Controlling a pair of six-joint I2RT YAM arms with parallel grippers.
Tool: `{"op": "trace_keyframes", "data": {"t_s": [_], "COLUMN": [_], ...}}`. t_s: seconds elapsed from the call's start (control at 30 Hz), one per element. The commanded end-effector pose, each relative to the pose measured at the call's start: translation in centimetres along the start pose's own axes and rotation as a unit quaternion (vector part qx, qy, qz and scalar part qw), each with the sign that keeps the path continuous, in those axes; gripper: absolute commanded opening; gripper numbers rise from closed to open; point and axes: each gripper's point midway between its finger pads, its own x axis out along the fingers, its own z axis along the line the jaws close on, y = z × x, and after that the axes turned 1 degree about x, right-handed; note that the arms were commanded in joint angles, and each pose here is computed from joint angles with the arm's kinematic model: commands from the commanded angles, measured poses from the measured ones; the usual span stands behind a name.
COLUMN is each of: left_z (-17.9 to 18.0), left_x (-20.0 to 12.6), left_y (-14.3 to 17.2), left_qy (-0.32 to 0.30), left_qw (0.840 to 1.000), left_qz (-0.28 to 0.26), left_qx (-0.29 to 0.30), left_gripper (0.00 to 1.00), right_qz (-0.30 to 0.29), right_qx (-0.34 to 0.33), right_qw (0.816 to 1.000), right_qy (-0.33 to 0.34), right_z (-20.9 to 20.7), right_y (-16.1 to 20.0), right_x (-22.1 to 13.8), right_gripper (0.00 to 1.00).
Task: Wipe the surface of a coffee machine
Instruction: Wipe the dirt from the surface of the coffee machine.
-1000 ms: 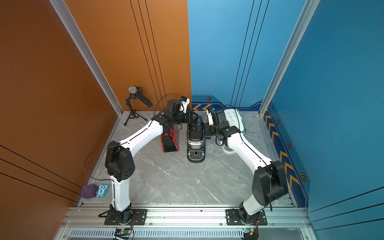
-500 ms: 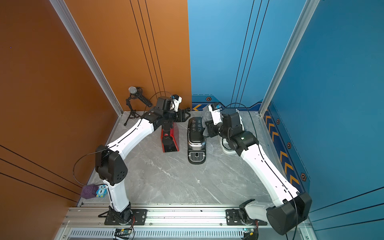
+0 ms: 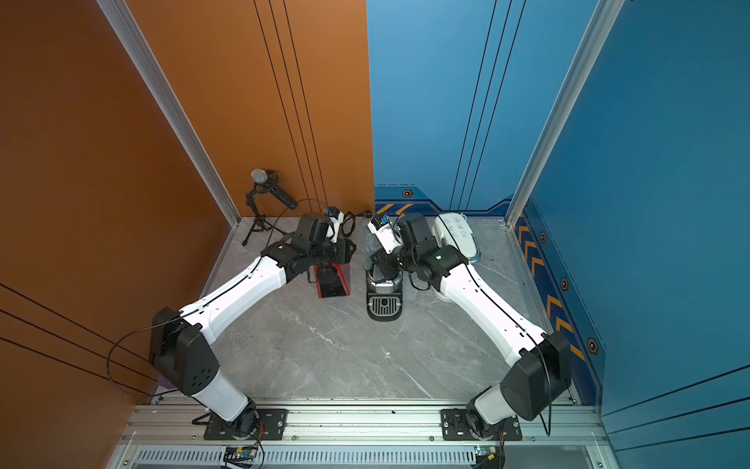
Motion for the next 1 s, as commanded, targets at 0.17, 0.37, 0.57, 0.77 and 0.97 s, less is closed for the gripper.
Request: {"op": "trace_keyframes", "data": {"t_s": [0.17,0.37,0.57,0.77,0.97], "left_z": [-2.0,-2.2,-1.7,-1.3,-1.3], "left_x": [-0.3,-0.2,0.2,0.7,1.1], "left_y": [2.3,3.2,3.2,2.7,2.2], "left_qy": [-0.007,0.006,0.017,0.025,0.030], "left_qw": [0.999,1.000,1.000,1.000,0.999], "left_qz": [0.007,0.011,0.011,0.002,0.000], "left_qx": [0.041,0.021,-0.001,-0.016,-0.014], "left_gripper": [0.55,0.55,0.55,0.55,0.55], "right_qz": [0.073,0.074,0.066,0.047,0.055], "right_qx": [0.035,0.080,0.084,0.091,0.077], "right_qw": [0.985,0.977,0.984,0.990,0.995], "right_qy": [0.156,0.183,0.140,0.094,0.023], "right_z": [-7.9,-10.9,-9.1,-5.8,-1.8], "right_y": [2.0,2.2,2.7,4.3,6.8], "right_x": [5.4,6.3,5.0,2.0,0.2], "right_gripper": [0.21,0.21,0.21,0.21,0.22]}}
